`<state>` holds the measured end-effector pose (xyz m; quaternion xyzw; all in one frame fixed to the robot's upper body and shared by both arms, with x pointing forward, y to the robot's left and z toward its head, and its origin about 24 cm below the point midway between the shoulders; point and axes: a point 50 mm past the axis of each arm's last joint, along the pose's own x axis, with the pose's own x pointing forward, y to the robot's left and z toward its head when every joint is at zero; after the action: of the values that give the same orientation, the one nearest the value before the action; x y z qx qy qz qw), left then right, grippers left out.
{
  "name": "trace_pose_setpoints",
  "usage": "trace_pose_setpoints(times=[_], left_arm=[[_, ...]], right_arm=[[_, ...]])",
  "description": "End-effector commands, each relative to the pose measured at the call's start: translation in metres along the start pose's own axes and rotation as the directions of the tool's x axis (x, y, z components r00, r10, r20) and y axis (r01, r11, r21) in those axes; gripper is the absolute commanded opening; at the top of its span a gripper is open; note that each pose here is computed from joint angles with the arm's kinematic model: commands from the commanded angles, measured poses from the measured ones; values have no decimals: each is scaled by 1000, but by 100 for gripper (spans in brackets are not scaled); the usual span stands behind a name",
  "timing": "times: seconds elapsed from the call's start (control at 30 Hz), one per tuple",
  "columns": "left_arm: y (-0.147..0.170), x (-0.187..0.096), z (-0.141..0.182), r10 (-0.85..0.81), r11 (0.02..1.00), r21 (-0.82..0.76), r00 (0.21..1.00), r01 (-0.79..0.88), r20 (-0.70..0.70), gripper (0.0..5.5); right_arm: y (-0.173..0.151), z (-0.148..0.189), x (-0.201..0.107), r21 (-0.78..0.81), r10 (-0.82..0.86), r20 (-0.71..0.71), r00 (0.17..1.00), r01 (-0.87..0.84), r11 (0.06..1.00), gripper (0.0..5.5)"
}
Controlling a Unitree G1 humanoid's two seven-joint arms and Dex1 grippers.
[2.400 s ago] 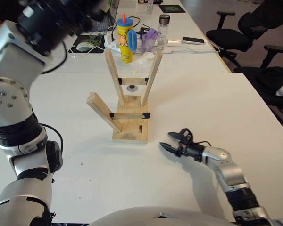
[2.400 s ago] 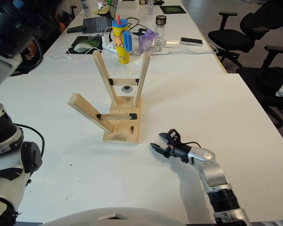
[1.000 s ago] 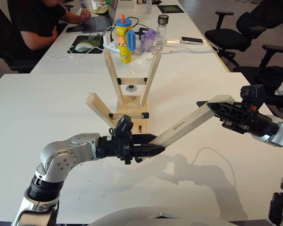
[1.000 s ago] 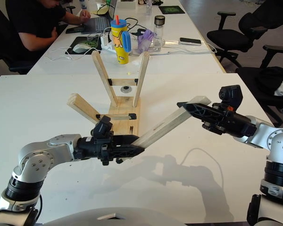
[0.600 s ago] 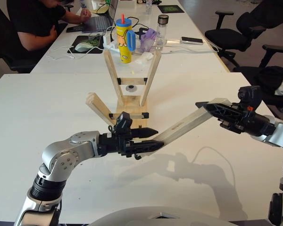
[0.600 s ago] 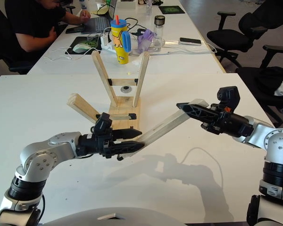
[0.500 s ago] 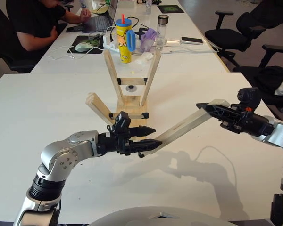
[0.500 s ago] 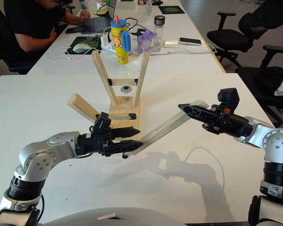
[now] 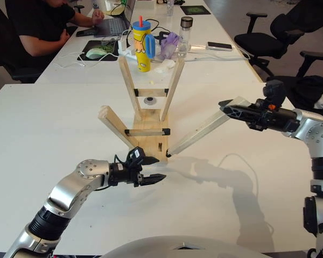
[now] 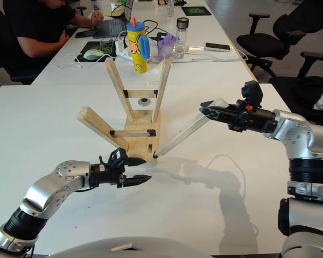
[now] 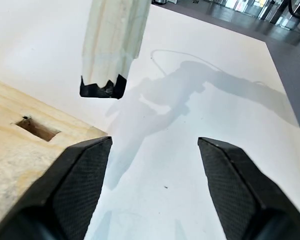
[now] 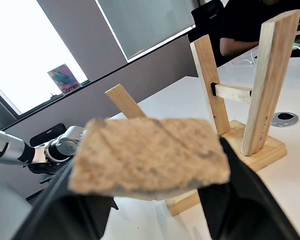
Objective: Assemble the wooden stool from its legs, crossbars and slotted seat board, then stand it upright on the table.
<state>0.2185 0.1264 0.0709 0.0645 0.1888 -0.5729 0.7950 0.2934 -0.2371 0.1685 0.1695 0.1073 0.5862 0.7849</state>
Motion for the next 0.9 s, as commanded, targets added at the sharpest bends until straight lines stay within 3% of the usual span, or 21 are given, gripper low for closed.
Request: trace_pose_setpoints(times=[0.03,0.5,0.9], left_arm=[[6,11,-3,24,998,54,1000,-23,-19,319],[14,16,-22,87,995,46,991,-83,-97,319],[13,17,-35,89,996,37,984,-85,-152,319]], right_arm=[[-7,8,12,-97,2,-32,999,-5,995,208],[-13,19,35,-190,64,-77,995,-77,979,208],[-15,5,54,-247,52,-178,983,-96,964,207]])
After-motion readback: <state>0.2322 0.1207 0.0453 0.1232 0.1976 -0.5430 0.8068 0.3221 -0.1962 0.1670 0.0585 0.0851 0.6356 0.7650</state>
